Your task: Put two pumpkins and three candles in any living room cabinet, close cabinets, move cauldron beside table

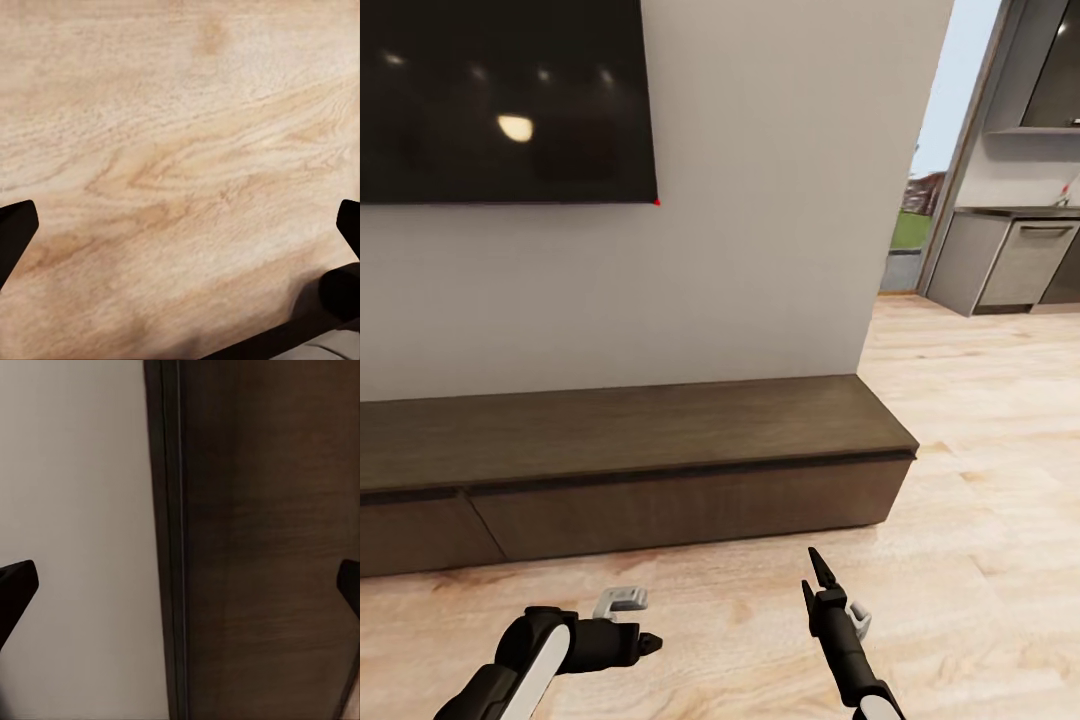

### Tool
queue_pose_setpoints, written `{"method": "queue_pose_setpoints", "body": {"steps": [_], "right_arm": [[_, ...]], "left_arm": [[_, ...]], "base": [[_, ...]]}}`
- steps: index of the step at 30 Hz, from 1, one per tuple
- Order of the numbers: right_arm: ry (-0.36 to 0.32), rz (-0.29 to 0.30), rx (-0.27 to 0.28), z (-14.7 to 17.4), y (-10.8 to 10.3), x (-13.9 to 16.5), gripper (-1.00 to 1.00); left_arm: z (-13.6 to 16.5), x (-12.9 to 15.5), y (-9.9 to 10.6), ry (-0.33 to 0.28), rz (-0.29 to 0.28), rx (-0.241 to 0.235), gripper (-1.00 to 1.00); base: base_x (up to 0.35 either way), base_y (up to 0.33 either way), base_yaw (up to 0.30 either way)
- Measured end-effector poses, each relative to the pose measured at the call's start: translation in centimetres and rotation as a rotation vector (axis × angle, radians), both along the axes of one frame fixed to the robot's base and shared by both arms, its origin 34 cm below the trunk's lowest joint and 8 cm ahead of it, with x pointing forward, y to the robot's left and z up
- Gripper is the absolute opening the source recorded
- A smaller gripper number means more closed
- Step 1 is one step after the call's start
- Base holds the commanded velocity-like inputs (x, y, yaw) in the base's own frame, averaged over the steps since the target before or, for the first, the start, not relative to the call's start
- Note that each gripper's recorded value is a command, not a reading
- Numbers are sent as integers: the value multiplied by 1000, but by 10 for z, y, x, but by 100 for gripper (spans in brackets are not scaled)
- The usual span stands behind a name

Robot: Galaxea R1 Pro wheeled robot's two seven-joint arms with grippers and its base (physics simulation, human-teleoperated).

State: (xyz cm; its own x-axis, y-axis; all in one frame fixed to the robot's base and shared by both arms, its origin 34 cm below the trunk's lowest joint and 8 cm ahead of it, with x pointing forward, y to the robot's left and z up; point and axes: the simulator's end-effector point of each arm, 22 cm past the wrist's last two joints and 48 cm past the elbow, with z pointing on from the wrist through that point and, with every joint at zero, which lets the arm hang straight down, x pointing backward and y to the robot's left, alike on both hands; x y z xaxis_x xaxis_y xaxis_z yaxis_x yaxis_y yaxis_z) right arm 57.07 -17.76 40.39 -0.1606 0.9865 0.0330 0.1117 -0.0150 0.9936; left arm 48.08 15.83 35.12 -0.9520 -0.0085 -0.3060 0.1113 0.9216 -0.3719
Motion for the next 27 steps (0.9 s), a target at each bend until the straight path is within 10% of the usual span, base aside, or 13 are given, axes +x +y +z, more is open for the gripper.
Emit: {"method": "queue_pose_setpoints", "body": {"steps": [27], "right_arm": [[1,1,-2,-1,0,0,100]], "left_arm": [[0,-6,-11,3,-36,-3,100]], "base": [[132,0,0]]}}
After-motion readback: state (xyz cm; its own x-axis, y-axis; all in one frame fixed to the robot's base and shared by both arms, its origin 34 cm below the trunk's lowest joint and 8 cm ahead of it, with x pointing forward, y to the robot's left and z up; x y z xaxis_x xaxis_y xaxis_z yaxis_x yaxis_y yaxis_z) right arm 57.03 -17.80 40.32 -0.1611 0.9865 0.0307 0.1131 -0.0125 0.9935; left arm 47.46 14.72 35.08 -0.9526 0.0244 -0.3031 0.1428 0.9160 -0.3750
